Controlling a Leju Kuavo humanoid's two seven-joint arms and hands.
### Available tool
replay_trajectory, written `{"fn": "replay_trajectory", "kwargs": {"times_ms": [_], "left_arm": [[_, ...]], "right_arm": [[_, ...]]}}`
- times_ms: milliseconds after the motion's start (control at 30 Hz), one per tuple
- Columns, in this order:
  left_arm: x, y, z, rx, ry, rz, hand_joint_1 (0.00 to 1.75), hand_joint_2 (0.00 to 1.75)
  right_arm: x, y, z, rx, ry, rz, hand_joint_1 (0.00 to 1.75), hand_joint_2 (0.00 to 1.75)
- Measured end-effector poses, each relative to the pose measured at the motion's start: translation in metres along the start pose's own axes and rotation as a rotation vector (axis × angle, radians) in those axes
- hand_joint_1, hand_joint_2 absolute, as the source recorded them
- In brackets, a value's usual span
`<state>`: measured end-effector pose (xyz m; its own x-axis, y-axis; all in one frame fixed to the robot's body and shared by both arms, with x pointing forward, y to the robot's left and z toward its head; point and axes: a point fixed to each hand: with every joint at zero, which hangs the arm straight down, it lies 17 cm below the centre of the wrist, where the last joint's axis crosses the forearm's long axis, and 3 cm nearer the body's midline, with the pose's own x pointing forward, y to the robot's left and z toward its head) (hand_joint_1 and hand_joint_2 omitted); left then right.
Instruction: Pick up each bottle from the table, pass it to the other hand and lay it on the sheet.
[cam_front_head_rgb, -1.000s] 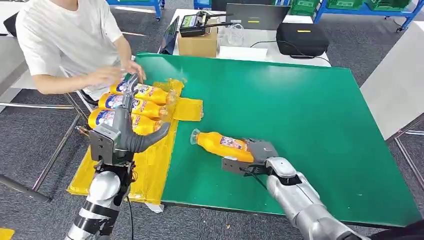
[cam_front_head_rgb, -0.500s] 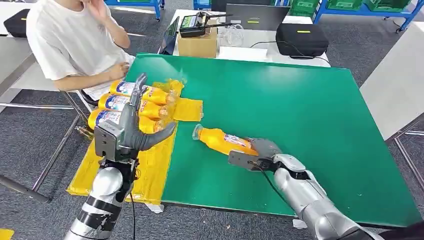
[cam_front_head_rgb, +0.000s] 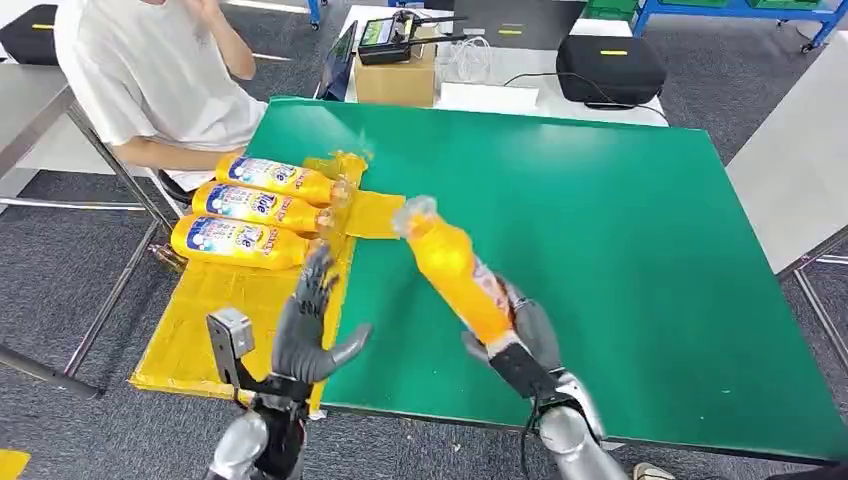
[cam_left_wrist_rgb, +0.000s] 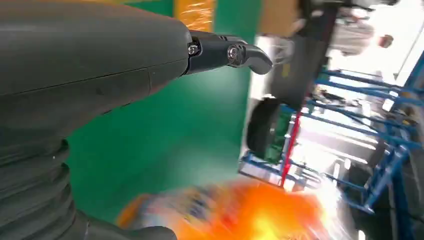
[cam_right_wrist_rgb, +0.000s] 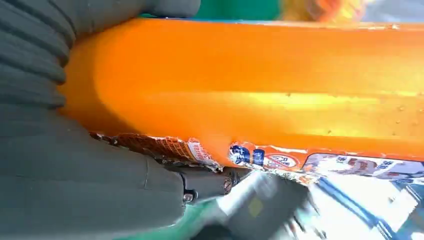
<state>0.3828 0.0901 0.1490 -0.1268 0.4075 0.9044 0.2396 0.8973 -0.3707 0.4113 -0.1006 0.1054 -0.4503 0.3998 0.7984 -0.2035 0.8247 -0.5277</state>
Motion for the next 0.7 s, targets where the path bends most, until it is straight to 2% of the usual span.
{"fn": "replay_trajectory", "kwargs": {"times_ms": [100, 133, 267, 700], "left_arm": [[-0.008, 0.02, 0.004, 0.102, 0.002, -0.055, 0.0, 1.75], [-0.009, 0.022, 0.004, 0.106, 0.004, -0.05, 0.0, 1.75], [-0.016, 0.008, 0.007, 0.025, 0.053, 0.032, 0.0, 1.75], [-0.02, 0.008, 0.011, 0.011, 0.073, 0.038, 0.0, 1.75]], "right_arm": [[0.031, -0.021, -0.001, -0.109, -0.082, -0.043, 1.59, 1.75], [0.038, -0.023, -0.001, -0.118, -0.098, -0.063, 1.59, 1.75], [0.055, -0.017, -0.002, -0.096, -0.142, -0.105, 1.59, 1.75], [0.061, -0.013, -0.003, -0.095, -0.162, -0.117, 1.57, 1.75]]}}
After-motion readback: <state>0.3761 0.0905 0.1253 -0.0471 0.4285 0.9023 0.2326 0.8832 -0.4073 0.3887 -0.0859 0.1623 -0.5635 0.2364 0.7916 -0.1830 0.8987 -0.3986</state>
